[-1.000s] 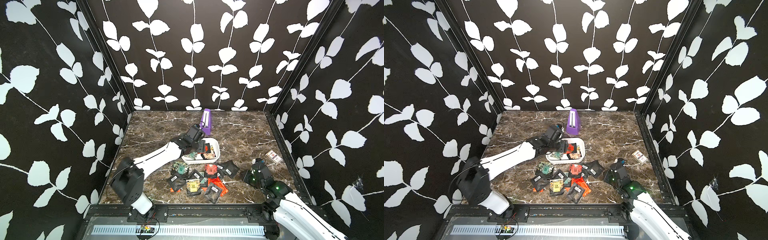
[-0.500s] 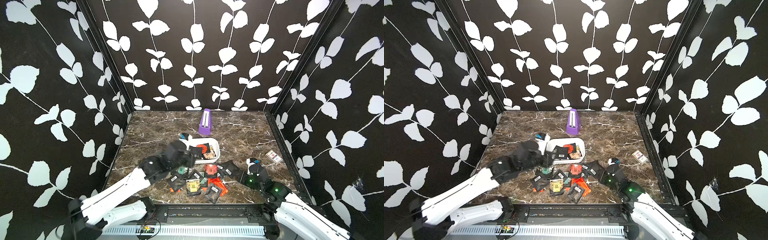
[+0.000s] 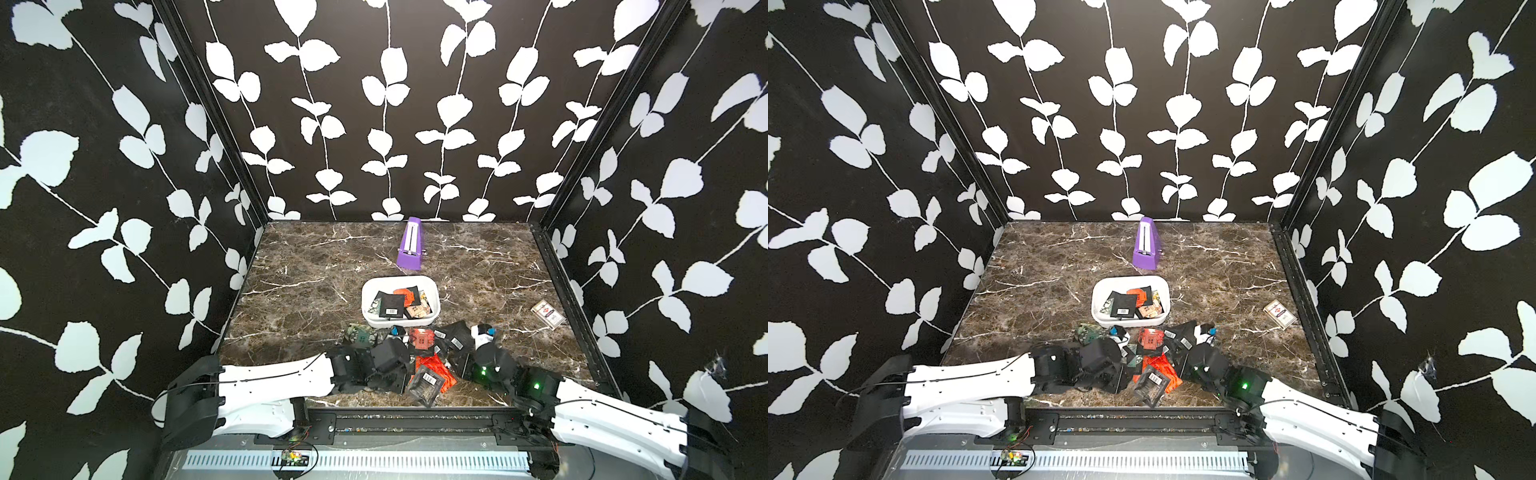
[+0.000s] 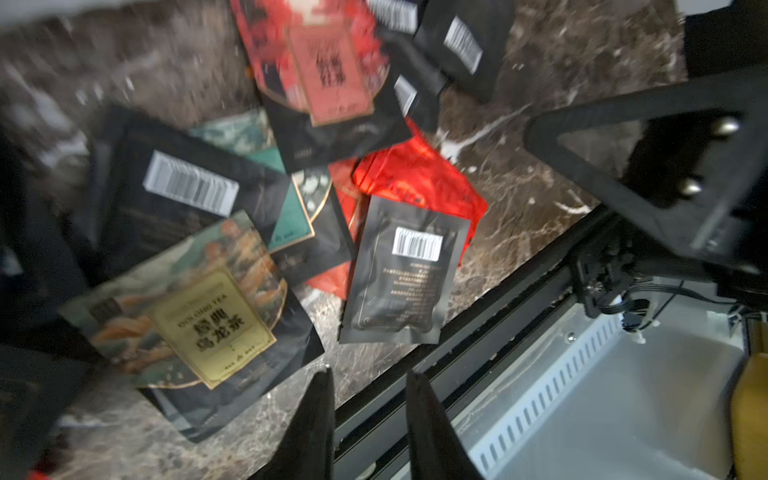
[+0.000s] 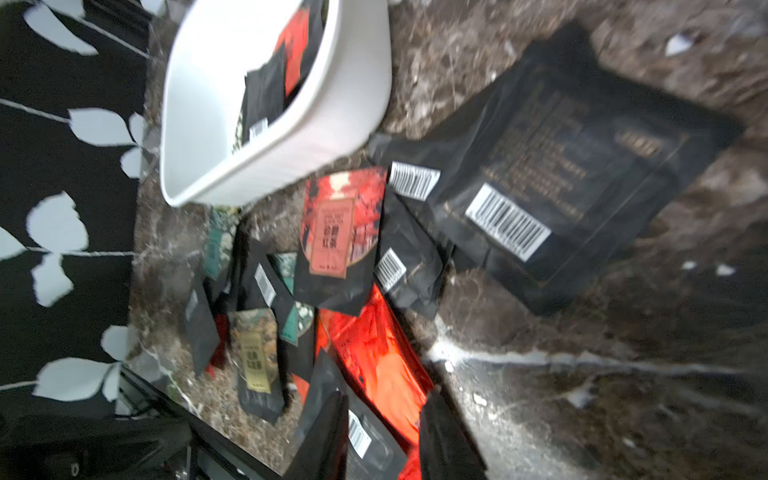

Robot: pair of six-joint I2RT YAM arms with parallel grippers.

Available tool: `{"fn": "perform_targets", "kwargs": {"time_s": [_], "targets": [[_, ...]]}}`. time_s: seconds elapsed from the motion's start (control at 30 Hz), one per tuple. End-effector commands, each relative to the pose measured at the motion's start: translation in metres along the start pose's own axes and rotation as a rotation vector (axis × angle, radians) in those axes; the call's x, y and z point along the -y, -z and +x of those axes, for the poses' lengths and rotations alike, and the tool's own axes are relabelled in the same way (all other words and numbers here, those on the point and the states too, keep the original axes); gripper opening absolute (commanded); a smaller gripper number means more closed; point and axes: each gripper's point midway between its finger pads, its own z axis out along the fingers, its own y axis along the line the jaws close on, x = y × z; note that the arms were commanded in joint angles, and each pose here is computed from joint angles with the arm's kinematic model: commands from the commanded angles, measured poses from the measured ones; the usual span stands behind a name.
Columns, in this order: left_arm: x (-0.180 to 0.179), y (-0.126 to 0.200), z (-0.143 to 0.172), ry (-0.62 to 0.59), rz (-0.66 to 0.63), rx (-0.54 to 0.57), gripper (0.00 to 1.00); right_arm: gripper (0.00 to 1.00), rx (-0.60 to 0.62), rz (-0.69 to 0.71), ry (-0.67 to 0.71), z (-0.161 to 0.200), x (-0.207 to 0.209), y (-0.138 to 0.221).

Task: Put the tea bags into the storage box
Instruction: Place the tea bag in the storage box, then pick up the tea bag from the center of the board.

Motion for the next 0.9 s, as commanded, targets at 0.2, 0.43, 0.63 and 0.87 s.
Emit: {"fn": "perform_targets", "kwargs": {"time_s": [0.2,0.43,0.63,0.87], "targets": [[0.006,-0.031,0.012,0.058,0.007,-0.03,0.15,0.27,0.004,0.053,0.024,0.02,-0.001,-0.011],[0.006,-0.051,0.019,0.021,-0.008,-0.069,0.12,0.25,-0.008,0.067,0.038,0.031,0.0,-0.014],[0.009,-0.062,0.021,0.009,-0.012,-0.092,0.11,0.25,-0.001,0.044,0.02,0.032,0.0,-0.014],[0.0,-0.071,0.028,0.012,-0.042,-0.111,0.1,0.26,-0.016,0.056,0.025,0.037,0.003,-0.014]]}}
